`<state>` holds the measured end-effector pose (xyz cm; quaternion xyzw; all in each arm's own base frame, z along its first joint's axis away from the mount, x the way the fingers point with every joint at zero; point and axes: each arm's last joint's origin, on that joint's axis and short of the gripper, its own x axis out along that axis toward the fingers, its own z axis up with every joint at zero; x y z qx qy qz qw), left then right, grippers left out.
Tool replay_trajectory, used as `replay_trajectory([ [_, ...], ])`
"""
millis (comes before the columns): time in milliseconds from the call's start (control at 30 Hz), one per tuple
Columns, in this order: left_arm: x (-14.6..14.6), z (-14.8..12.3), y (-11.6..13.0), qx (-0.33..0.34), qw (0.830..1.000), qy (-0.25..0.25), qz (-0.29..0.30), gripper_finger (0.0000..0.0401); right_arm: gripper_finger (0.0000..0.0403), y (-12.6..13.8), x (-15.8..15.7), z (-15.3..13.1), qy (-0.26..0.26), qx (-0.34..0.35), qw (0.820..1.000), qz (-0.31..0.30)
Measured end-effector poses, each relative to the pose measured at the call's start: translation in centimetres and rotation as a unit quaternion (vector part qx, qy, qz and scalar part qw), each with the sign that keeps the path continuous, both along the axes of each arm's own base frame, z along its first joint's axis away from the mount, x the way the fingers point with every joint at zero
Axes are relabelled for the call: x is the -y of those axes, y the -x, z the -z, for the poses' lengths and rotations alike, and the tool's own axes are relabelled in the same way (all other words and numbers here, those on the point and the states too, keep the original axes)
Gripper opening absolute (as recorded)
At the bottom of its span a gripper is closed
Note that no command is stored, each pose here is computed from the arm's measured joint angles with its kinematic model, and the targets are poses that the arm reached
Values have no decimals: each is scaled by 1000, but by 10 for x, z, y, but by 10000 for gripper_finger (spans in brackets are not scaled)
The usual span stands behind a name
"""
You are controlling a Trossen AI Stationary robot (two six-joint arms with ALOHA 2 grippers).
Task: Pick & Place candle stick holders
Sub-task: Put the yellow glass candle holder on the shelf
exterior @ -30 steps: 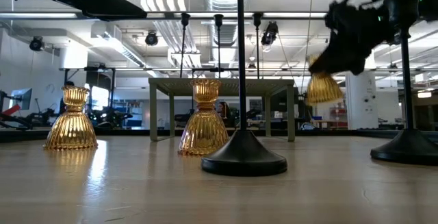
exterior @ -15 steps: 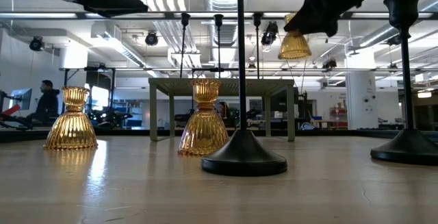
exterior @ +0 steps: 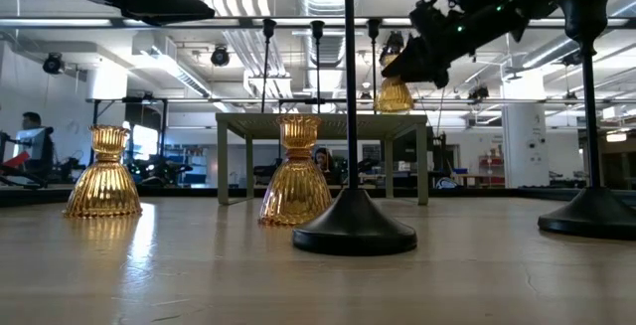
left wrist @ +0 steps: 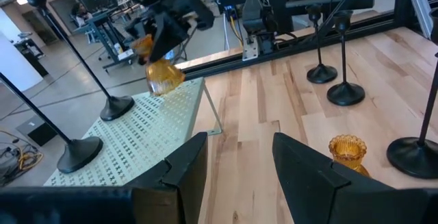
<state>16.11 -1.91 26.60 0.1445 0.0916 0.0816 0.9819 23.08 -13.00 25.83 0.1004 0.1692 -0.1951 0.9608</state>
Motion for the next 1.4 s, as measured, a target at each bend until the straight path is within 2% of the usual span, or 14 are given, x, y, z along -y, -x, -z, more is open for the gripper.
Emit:
replay_trajectory([
  [200,0,1,0,-3,1000,-1,0,170,119,-11,11,2,16,-15,1000,-12],
  [467,0,1,0,-4,1000,-1,0,170,118,-11,20,8,13,-24,1000,5],
  [900,0,1,0,-3,1000,-1,0,170,117,-26,27,10,20,30,999,-19],
  [1167,0,1,0,-3,1000,-1,0,170,117,-47,37,2,23,41,998,-50],
  [1400,0,2,0,-4,1000,1,0,170,117,-68,49,7,24,20,997,-72],
])
